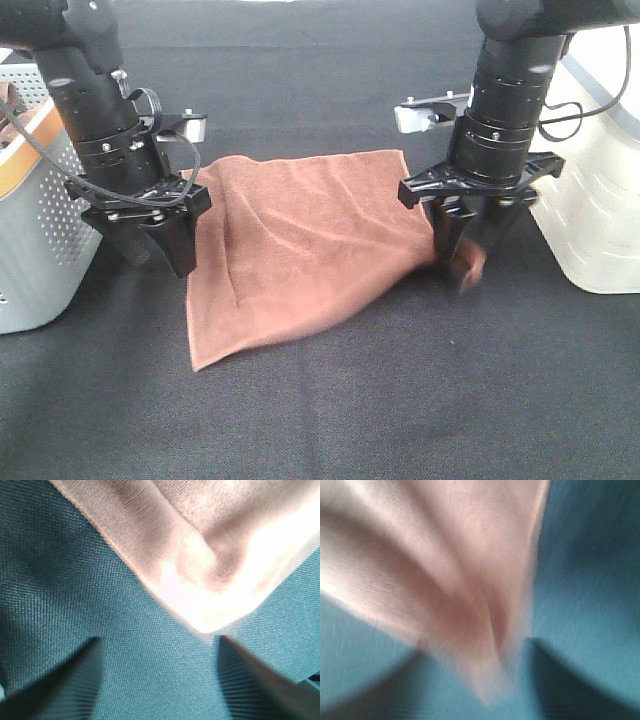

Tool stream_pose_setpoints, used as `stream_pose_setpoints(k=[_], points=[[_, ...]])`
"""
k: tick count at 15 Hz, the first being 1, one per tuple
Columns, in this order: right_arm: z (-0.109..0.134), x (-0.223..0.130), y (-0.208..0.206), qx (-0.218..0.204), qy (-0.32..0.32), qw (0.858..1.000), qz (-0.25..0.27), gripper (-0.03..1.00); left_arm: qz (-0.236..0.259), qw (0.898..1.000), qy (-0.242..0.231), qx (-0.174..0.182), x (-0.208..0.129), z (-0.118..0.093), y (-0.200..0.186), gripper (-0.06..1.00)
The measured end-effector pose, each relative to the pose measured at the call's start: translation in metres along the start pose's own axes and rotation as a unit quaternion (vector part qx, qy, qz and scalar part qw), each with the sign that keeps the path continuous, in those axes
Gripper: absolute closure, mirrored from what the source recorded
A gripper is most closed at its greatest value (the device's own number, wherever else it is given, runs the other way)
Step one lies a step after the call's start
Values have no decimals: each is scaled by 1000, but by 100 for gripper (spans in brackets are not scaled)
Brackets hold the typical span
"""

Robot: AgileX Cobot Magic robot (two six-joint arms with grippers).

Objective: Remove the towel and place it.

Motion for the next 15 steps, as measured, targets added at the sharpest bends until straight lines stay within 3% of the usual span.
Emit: stream_pose_setpoints(k=[1, 4, 6, 7, 10, 11, 14, 15], points=[[-1, -2, 0, -2, 0, 1000, 7, 25, 0, 1000, 0, -1, 0, 0, 0, 28], [-2, -10, -2, -7, -1, 1000, 29, 20, -14, 1000, 2, 2, 1, -4, -10, 27], [-1, -13, -20, -1, -3, 1000, 4, 20, -50, 999, 12, 15, 8, -8, -37, 27], [3, -18, -42, 19, -13, 999, -23, 20, -92, 995, 24, 31, 16, -13, -67, 27], [17, -38, -92, 78, -40, 992, -86, 20, -183, 980, 49, 67, 15, -34, -140, 27], [17, -38, -92, 78, -40, 992, -86, 20, -183, 980, 49, 67, 15, -34, -140, 27], [22, -64, -139, 113, -60, 981, -147, 20, -266, 957, 66, 98, -14, -64, -210, 27], [22, -73, -153, 119, -65, 977, -166, 20, -298, 945, 66, 120, -33, -75, -238, 27]])
Point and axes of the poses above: a point on each arm's last joint axis where the gripper is mounted, y pointing out along that axis toward the gripper, z along the wrist's bending axis when the last joint is at zero, x = y × z, the point moved 6 cm from there along y, pointing out along that axis toward the gripper, and after that the axes turned 14 degrees about y, right-handed, at the moved point
